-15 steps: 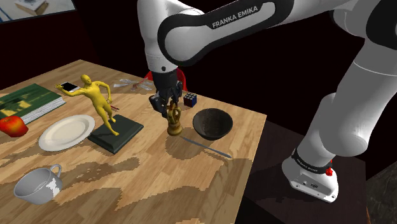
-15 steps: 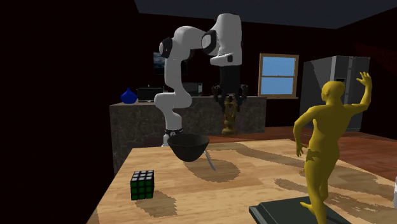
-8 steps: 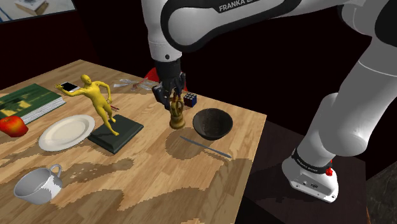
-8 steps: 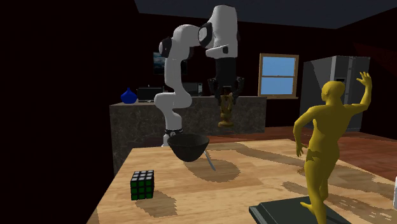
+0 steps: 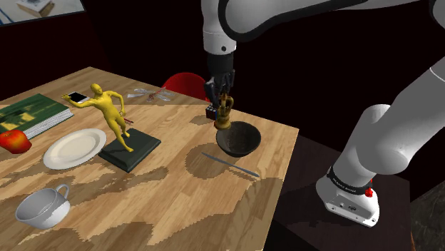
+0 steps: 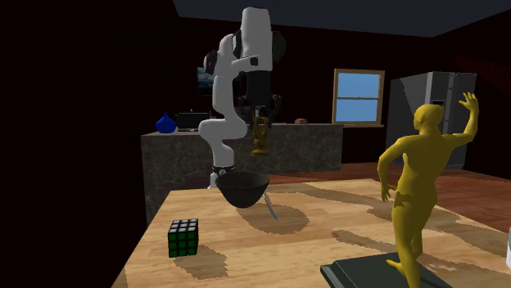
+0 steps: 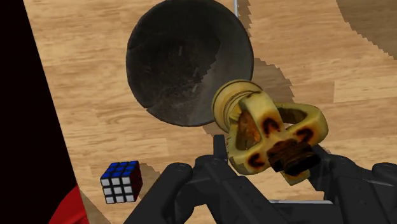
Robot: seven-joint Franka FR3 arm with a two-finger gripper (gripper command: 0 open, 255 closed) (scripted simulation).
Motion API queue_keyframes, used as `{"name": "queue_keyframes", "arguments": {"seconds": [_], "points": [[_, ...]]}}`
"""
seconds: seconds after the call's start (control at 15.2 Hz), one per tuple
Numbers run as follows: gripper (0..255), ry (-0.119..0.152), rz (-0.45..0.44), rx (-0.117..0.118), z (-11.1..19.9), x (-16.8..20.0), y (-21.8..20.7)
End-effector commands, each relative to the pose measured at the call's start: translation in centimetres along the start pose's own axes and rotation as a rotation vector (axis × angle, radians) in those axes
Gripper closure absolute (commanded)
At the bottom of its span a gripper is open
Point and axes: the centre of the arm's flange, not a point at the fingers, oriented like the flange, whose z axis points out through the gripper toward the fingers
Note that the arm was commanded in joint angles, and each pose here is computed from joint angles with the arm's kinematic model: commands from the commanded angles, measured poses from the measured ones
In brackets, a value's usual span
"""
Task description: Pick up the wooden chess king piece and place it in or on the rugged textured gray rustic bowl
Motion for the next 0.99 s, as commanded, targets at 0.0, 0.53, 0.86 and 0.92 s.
{"name": "queue_keyframes", "arguments": {"seconds": [0.0, 0.53, 0.86, 0.92], "points": [[255, 0.000, -0.001, 0.001, -0.3, -1.3, 2.5], [255, 0.000, -0.001, 0.001, 1.6, -3.1, 6.2], [255, 0.000, -0.001, 0.001, 4.3, -3.0, 6.3], [255, 0.000, -0.001, 0.001, 4.8, -3.0, 6.4]]}}
